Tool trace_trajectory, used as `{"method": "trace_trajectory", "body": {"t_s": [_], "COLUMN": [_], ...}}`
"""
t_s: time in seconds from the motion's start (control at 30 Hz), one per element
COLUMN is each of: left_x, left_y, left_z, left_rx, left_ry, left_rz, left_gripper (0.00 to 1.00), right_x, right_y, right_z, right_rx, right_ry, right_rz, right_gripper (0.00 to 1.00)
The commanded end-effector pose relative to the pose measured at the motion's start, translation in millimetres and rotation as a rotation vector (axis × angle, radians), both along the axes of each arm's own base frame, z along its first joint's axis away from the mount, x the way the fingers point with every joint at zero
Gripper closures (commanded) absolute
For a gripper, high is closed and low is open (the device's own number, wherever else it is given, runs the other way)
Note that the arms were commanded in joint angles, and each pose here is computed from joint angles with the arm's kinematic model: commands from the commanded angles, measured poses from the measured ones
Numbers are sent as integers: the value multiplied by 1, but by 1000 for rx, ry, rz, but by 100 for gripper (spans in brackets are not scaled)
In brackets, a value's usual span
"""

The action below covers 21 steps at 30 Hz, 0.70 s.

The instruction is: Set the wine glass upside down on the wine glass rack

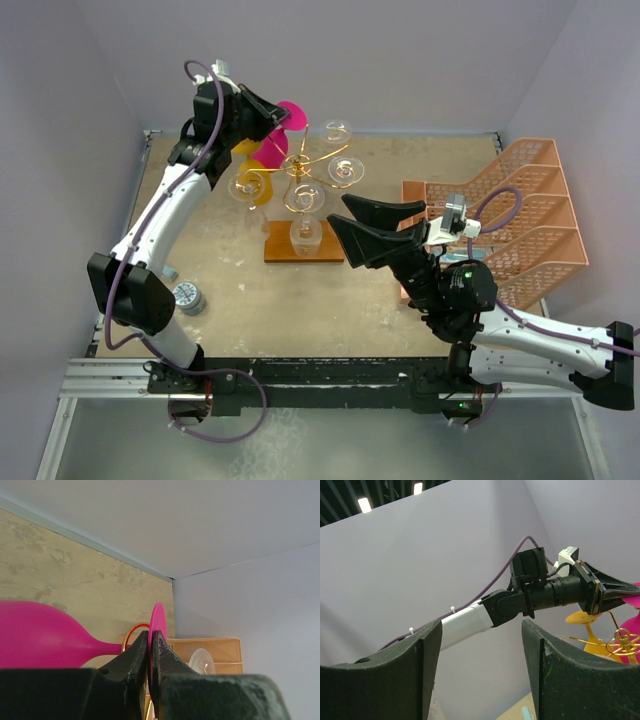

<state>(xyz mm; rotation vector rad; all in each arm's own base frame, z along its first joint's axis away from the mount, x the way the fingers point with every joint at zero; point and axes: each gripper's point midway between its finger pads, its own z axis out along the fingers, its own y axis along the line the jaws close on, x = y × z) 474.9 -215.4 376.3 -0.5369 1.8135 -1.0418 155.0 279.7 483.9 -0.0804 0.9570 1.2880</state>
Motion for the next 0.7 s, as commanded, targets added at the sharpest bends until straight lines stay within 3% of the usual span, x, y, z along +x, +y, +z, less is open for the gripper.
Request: {"method": "trace_trajectory", "body": {"t_s": [0.0,0.43,0.67], "left_x": [-12,-13,-14], "left_y": [13,28,42], "left_z": [46,50,49], "left_rx": [38,147,233], "left_ry": [-112,-117,-114], "left_rz": [29,78,119], "left_gripper": [96,81,64], "right_x": [-4,-2,3], "right_y": [-12,-13,-9], "right_z": [16,17,14], "right_rx": [69,71,51], "right_ry": [-14,-12,19], "right_rz": [0,-10,-24], "right_gripper": [33,33,33]}}
